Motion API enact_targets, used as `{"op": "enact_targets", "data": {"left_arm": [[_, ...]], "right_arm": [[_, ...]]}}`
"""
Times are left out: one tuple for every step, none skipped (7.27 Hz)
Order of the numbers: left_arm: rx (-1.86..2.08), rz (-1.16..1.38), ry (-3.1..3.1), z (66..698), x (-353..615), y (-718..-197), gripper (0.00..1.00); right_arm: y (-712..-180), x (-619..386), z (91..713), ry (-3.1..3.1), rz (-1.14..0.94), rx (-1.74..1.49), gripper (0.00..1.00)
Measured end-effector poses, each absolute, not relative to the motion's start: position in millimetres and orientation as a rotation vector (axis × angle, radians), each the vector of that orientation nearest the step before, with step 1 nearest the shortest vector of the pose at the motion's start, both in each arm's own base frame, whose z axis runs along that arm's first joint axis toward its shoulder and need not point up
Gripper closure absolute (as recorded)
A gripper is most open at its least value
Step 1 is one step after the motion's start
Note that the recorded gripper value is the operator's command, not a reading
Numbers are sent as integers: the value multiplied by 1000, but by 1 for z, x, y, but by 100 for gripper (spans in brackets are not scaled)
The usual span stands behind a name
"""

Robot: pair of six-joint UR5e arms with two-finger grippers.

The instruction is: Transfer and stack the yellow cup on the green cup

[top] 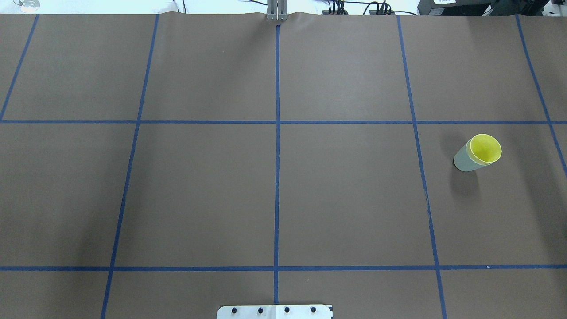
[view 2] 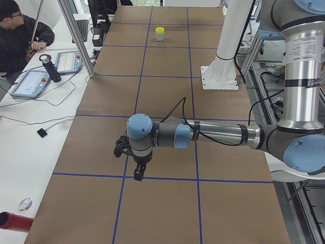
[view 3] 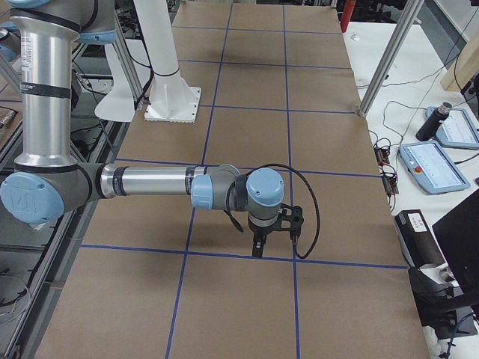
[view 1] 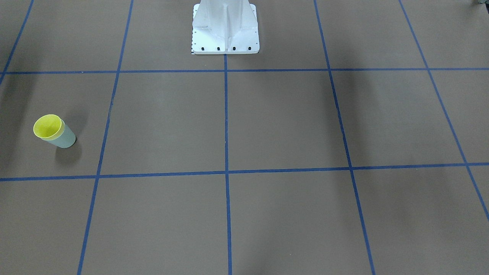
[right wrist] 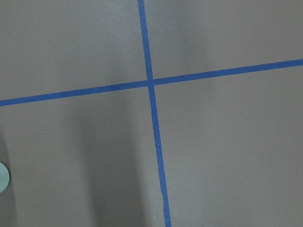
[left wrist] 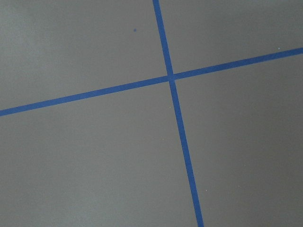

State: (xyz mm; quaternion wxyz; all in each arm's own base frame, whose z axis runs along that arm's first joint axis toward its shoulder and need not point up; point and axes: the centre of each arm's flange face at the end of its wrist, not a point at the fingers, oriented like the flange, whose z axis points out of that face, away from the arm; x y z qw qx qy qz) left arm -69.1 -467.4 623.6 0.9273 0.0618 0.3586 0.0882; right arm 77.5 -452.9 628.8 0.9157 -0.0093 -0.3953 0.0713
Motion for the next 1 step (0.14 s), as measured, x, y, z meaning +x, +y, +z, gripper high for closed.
{"op": "enact_targets", "data": {"left_arm": [[128,181,735,623,-69,-468,0]], "right_arm": [[-453,78,629,-814,147,-19,1]]}}
